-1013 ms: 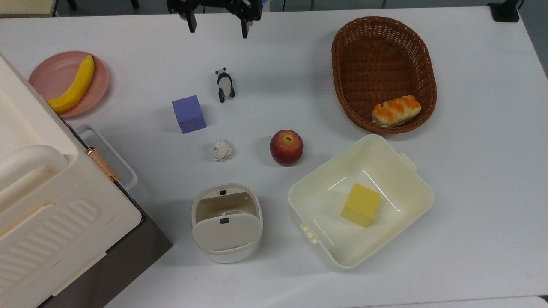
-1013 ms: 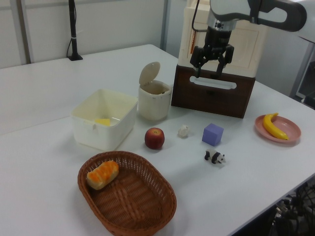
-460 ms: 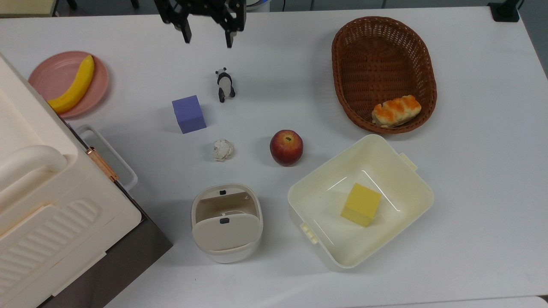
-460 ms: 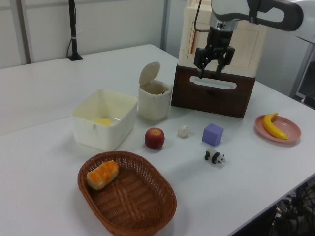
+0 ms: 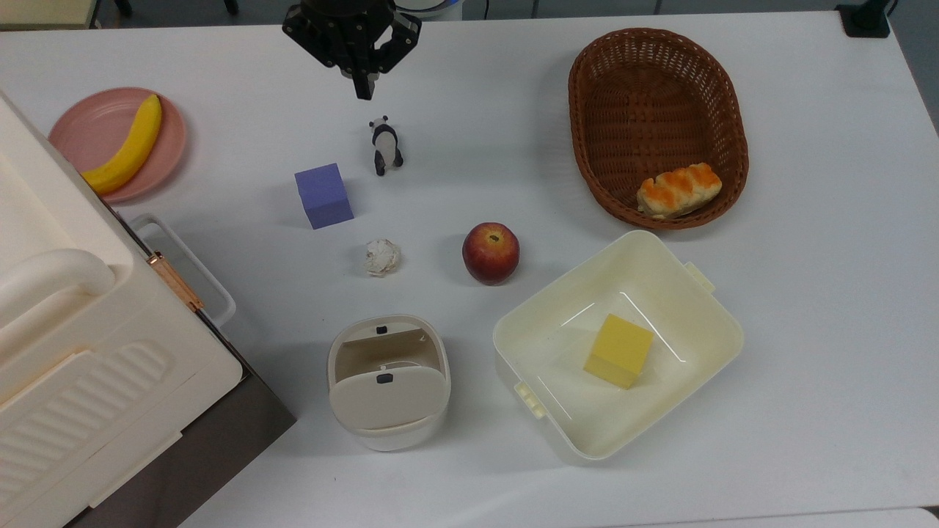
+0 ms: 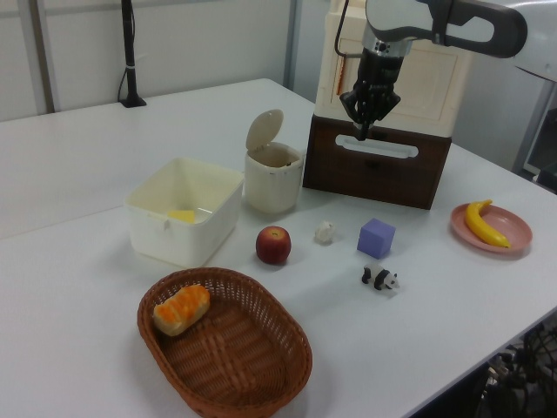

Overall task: Close the trash can
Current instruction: 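Move the gripper from rest toward the small cream trash can, then lower the gripper behind the open lid of the trash can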

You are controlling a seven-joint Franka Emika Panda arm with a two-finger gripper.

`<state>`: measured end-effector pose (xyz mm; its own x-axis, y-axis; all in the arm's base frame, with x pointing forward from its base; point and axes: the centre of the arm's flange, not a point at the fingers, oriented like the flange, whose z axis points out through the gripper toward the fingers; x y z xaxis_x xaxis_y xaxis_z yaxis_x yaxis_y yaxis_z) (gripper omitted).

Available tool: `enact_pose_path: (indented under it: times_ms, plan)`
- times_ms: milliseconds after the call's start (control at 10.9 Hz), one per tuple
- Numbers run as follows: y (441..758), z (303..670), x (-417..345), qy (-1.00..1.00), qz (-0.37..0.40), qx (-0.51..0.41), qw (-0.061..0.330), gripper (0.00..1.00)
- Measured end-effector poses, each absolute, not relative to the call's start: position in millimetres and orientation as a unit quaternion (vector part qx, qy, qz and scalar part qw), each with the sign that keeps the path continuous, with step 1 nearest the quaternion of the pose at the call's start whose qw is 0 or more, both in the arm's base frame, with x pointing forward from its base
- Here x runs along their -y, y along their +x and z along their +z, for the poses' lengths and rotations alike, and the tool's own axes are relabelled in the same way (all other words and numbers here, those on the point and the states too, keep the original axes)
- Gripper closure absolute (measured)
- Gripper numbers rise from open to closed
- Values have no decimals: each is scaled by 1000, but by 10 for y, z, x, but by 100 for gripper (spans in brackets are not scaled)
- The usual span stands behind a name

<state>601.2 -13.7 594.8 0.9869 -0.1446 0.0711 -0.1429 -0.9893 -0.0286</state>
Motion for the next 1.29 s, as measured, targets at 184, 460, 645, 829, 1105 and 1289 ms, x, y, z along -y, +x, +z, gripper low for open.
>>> enact_pose_path:
  times_ms: [184,460,645,829,1105,1289]
  plan:
    - [6164,5930,-12,-995,-75,-61,18,99]
    - [6373,6081,-392,-984,-169,-55,34,99]
    - [6490,6172,-377,-975,-213,-57,39,99]
    - [6724,6149,-324,-969,-236,-61,42,99]
    - [7125,5943,-216,-948,-308,-70,47,99]
    - [7244,5828,-104,-940,-330,-77,44,99]
